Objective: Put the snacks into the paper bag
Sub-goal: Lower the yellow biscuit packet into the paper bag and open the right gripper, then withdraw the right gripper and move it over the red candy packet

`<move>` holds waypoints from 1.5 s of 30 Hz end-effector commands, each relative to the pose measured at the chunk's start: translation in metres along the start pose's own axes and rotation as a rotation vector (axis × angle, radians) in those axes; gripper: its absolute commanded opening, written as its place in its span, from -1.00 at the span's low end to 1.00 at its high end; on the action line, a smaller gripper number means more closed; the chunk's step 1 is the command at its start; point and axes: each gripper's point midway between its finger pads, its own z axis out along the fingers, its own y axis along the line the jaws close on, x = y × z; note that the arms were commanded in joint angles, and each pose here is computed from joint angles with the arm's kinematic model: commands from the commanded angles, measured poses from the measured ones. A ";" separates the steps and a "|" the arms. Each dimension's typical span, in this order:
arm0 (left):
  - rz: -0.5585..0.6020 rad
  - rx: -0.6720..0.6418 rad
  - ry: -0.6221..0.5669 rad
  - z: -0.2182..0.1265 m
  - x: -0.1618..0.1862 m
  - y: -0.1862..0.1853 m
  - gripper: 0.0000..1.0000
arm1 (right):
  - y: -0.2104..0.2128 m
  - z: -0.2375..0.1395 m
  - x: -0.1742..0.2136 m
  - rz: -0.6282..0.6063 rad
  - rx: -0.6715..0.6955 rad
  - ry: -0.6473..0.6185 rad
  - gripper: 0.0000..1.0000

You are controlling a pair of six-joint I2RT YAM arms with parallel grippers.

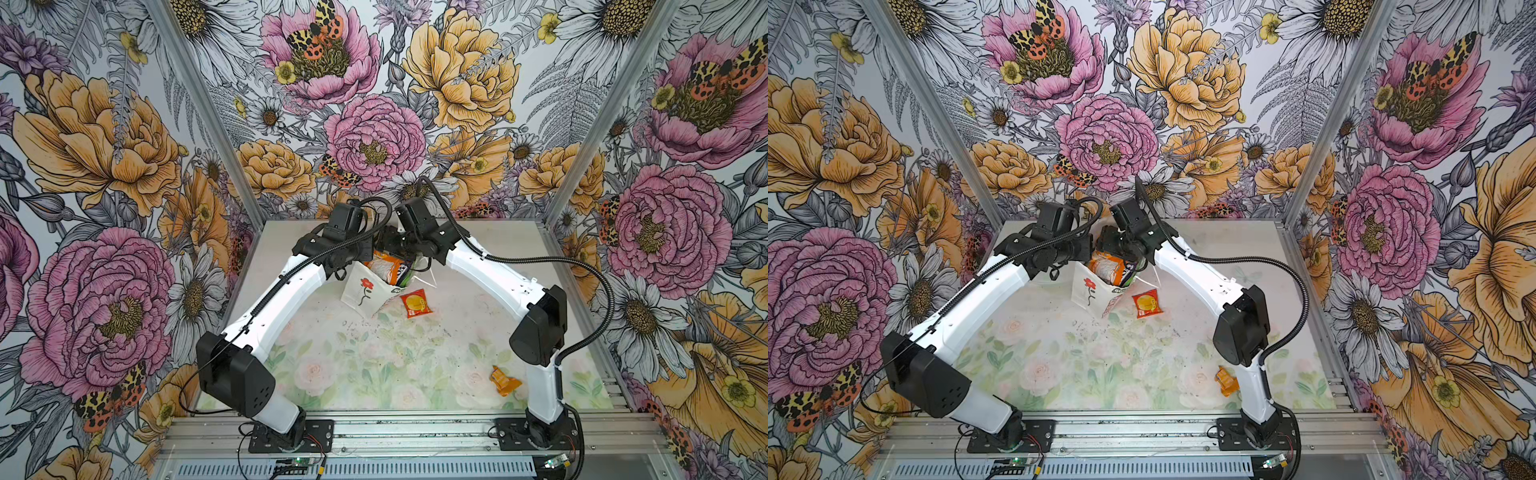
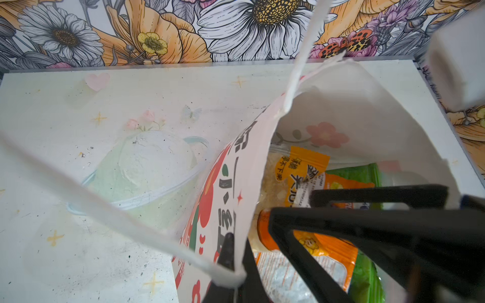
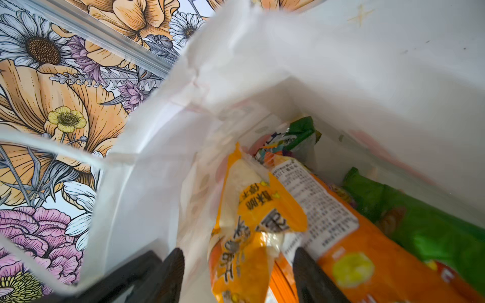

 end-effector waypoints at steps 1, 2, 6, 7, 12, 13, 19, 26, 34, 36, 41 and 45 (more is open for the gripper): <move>-0.023 0.023 -0.129 -0.016 -0.032 -0.002 -1.00 | 0.009 -0.040 -0.013 -0.023 -0.033 -0.060 0.42; -0.025 0.022 -0.127 -0.016 -0.032 -0.001 -1.00 | 0.008 -0.046 -0.014 -0.022 -0.036 -0.065 0.44; -0.032 0.017 -0.132 -0.017 -0.033 0.001 -1.00 | 0.002 -0.070 -0.017 -0.011 -0.043 -0.088 0.46; -0.032 0.014 -0.131 -0.017 -0.032 0.001 -1.00 | 0.000 -0.076 -0.017 -0.005 -0.047 -0.090 0.47; -0.031 0.011 -0.126 -0.014 -0.031 0.002 -1.00 | -0.010 -0.109 -0.017 0.011 -0.091 -0.097 0.48; -0.031 0.010 -0.124 -0.013 -0.031 0.002 -1.00 | -0.015 -0.116 -0.017 0.011 -0.086 -0.106 0.49; -0.031 -0.003 -0.124 -0.012 -0.030 0.004 -1.00 | -0.063 -0.145 -0.014 0.048 -0.022 -0.150 0.49; -0.031 -0.001 -0.123 -0.012 -0.030 0.004 -1.00 | -0.144 -0.154 -0.004 0.155 0.087 -0.183 0.48; -0.032 0.000 -0.123 -0.013 -0.030 0.004 -1.00 | -0.214 -0.122 0.016 0.256 0.173 -0.125 0.43; -0.031 -0.001 -0.122 -0.012 -0.030 0.004 -1.00 | -0.223 -0.108 0.025 0.271 0.194 -0.081 0.38; -0.034 0.000 -0.125 -0.013 -0.031 0.005 -1.00 | -0.234 -0.081 0.038 0.255 0.232 -0.011 0.34; -0.035 0.000 -0.123 -0.013 -0.031 0.005 -1.00 | -0.234 -0.058 0.043 0.217 0.242 0.035 0.29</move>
